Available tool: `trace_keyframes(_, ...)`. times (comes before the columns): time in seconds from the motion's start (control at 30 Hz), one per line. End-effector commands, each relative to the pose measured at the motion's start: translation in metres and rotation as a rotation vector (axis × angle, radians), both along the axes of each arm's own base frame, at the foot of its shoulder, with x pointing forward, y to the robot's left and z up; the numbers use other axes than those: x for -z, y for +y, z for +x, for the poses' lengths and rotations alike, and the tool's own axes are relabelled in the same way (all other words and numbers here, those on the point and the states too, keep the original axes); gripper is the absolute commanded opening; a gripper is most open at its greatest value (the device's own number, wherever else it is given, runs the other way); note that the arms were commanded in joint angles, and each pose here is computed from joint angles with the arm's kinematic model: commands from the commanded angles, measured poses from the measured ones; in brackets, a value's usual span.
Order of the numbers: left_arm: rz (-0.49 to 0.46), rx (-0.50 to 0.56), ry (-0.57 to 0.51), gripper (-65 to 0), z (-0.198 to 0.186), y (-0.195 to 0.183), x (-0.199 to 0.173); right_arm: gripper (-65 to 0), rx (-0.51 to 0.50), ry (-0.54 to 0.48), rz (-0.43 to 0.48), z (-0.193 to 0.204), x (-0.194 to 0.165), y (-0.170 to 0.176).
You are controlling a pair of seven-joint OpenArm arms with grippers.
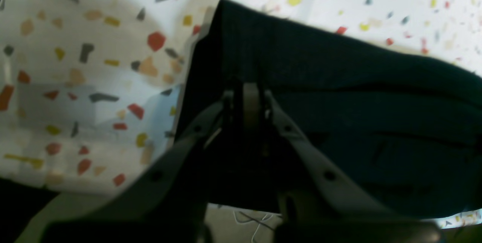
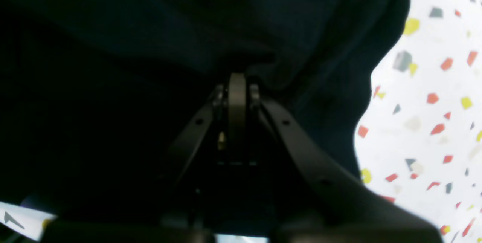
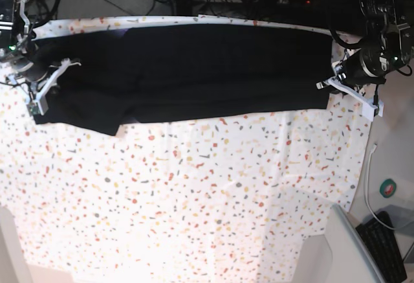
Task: Layout the t-shirt on the table in an organized manner, then fold the t-shirt properly
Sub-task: 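Lower the folded edge onto the shirt with both grippers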
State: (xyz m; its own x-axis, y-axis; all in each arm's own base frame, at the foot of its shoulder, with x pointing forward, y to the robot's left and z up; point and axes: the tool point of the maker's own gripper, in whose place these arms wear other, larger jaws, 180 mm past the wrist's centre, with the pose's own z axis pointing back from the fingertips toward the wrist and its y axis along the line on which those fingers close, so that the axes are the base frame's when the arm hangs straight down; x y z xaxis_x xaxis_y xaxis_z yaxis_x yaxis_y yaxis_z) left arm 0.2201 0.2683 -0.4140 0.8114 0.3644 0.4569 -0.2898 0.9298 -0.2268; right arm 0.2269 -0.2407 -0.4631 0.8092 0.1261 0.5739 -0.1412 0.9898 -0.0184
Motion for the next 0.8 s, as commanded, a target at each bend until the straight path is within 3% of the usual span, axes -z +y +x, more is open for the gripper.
trace_keyframes(0.0,0.025,0.01,-0.033,-65.0,0.007,0.008,-0.011,-65.0,0.002,-0.045,-0.015,0.01,-0.012,-0.008)
trace_keyframes(0.6,0.051,0.076,0.046,-65.0,-0.009,0.007,0.003,-65.0,0.049,-0.016,-0.03,-0.009,-0.007,-0.024)
trace_keyframes(0.77,0.049,0.062,0.046,-65.0,-0.01,0.008,0.003,-65.0,0.057,0.064,-0.037,-0.019,0.0,-0.026)
